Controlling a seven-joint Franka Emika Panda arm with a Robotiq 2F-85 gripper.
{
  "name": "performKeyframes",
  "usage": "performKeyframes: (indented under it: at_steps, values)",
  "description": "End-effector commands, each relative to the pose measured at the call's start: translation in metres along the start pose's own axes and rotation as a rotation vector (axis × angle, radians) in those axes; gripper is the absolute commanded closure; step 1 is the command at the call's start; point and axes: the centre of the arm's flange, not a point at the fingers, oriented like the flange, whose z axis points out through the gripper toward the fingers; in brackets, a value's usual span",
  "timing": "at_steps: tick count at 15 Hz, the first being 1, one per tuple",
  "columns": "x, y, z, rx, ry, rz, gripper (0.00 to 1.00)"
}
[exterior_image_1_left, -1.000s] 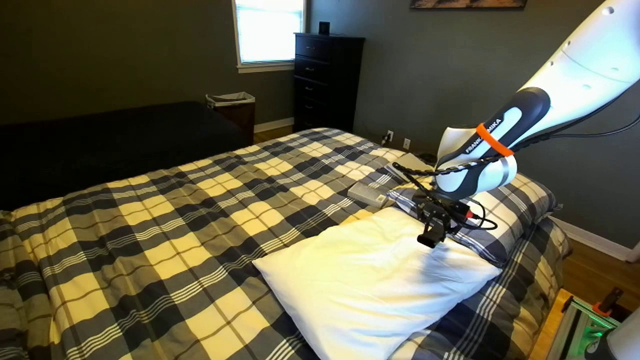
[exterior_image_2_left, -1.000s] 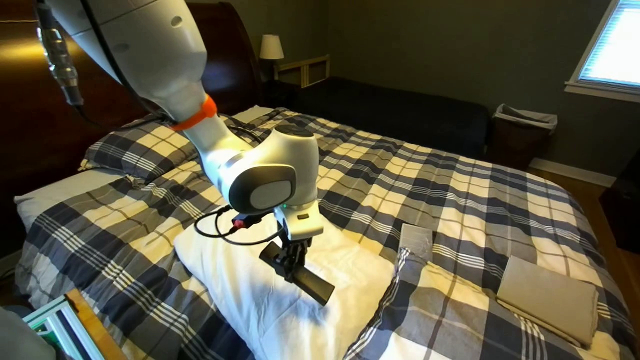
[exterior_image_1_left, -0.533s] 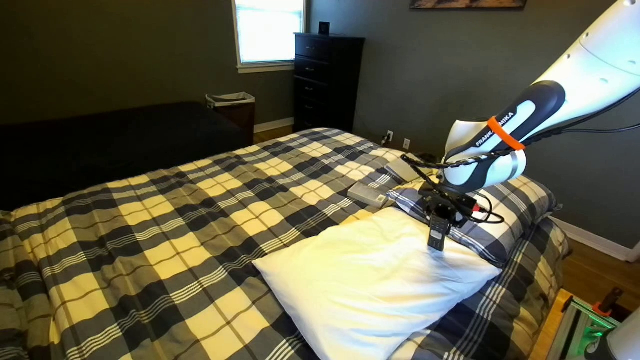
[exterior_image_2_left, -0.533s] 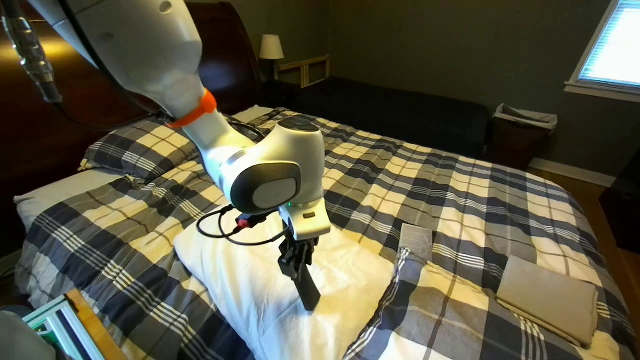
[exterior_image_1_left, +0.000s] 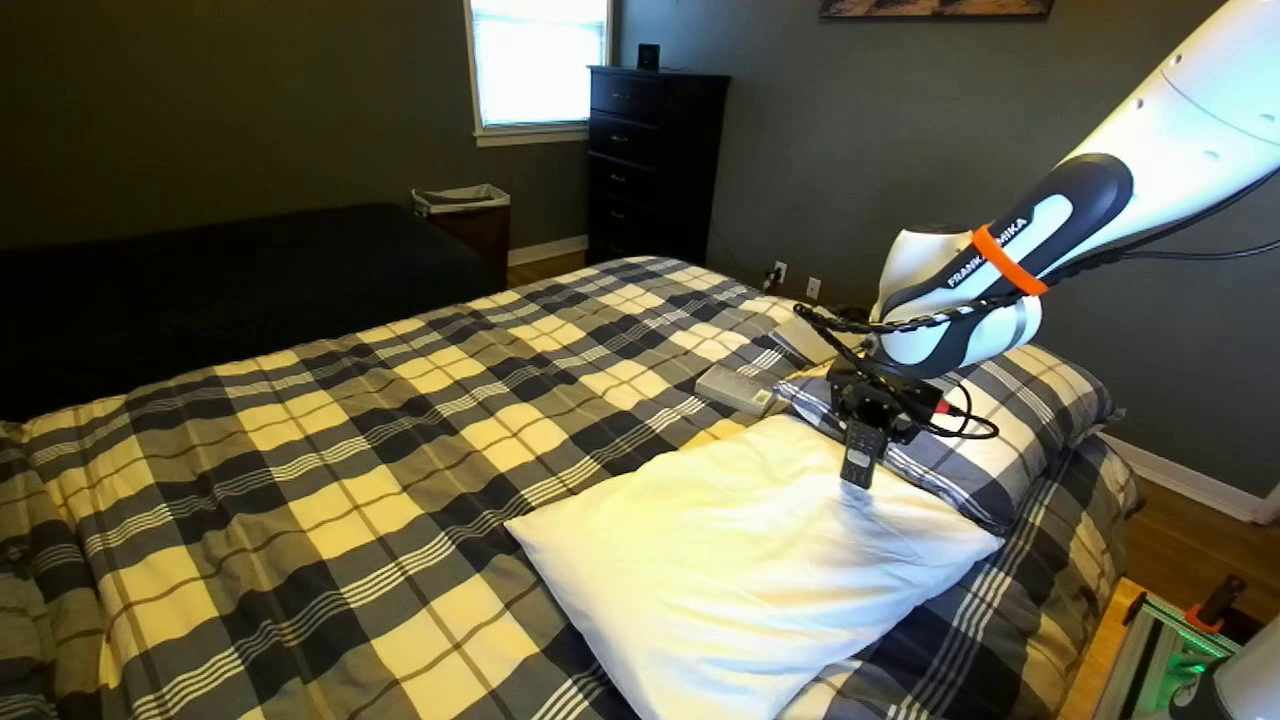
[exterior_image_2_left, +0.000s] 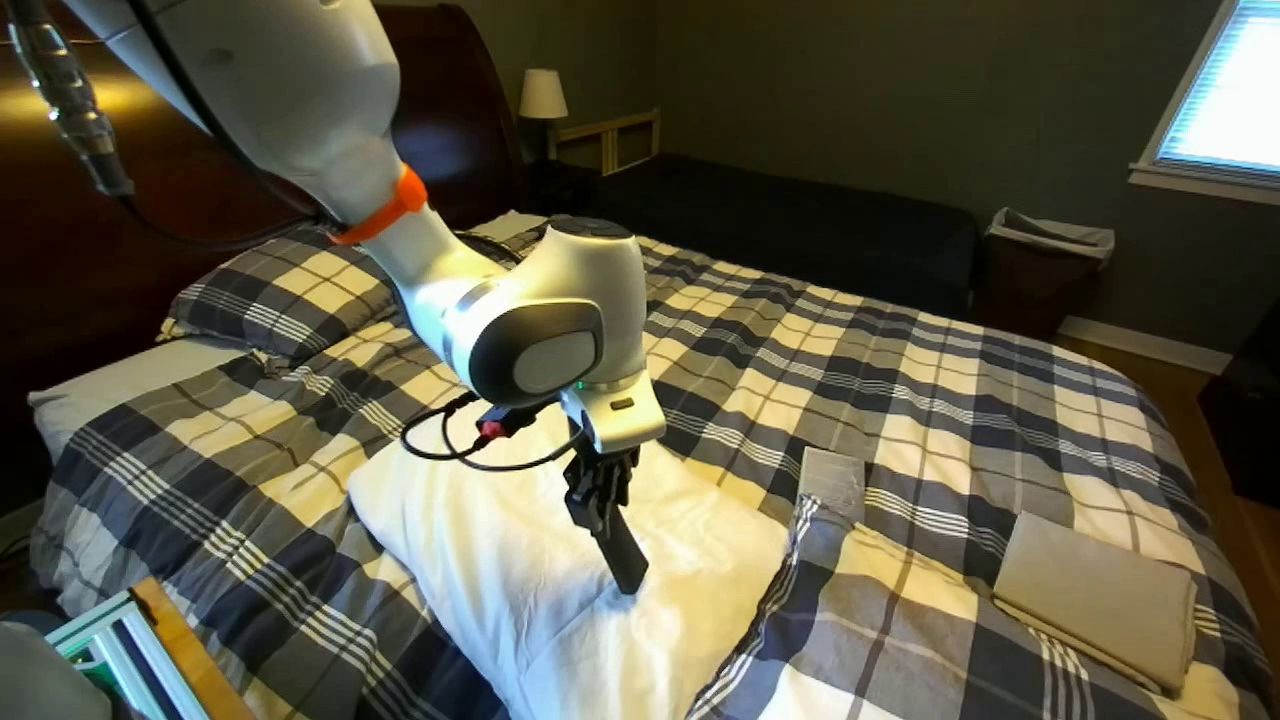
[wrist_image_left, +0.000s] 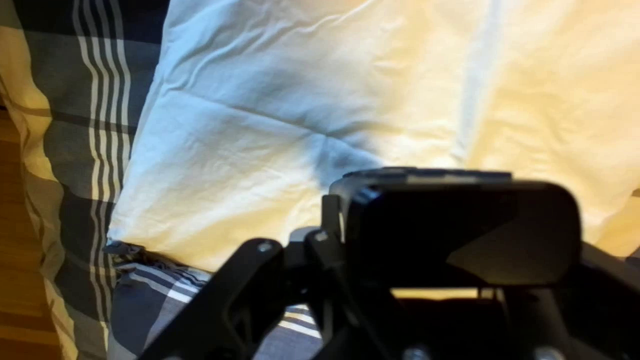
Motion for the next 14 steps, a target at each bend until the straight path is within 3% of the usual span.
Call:
performKeyframes:
  at_steps: [1, 13, 14]
  values:
    - [0.001, -0.016, -0.019, 0.026, 0.053, -0.048, 0.71]
    - [0.024, -0.116, -0.071, 0.147, 0.157, -0.176, 0.71]
    - [0.018, -0.094, -0.071, 0.157, 0.152, -0.153, 0.71]
